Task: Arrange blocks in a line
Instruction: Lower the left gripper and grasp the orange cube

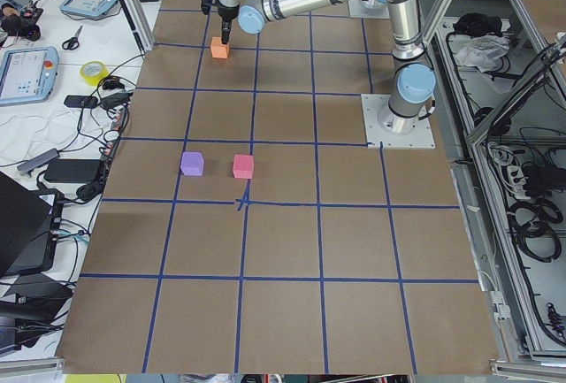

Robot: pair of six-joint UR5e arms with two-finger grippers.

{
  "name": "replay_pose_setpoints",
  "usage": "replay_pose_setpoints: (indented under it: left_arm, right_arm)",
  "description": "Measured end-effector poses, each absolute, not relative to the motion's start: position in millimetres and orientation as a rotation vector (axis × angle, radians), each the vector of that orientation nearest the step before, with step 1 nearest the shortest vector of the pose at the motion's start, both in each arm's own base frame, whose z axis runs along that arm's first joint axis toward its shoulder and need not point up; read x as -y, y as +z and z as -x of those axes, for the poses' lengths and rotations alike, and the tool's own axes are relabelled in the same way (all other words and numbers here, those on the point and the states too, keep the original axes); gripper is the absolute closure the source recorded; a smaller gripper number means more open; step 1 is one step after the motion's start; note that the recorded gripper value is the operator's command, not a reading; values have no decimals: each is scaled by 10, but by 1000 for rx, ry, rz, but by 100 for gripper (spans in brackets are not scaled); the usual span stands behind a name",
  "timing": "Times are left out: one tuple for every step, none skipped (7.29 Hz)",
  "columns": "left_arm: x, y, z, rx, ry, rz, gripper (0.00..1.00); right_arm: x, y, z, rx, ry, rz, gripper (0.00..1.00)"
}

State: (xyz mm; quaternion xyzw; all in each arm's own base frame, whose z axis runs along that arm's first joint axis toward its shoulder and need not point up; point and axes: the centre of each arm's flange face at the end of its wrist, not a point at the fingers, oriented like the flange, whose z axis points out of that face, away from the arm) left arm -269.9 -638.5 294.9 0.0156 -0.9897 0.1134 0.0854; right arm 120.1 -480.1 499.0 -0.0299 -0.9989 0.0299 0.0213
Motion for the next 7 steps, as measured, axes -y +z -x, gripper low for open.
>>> replay_pose_setpoints:
  left_arm:
    - [6511,2767,2843,2947,328,-56,0]
    - [6581,2586,2941,2951,313,-54,0]
    - [6622,2412,2994,2957,300,-53,0]
    - [6653,2228,3021,2963,282,-62,0]
    - [6676,2080,3041,2962,271,-83,0]
    - [6695,1975,3060,2955,270,-107,0]
    - [6708,1909,3076,2947,267,-121,0]
  right_arm:
    - [4755,5049,-1221,3110,110,88,0]
    - [4728,5083,-1240,3125,121,83,0]
    - [4712,5100,-1248,3132,126,79,0]
    - [4696,5115,-1250,3133,129,78,0]
    - [4683,5129,-1250,3132,131,77,0]
    - [4677,5132,-1246,3128,132,75,0]
    - [4674,5129,-1241,3124,130,74,0]
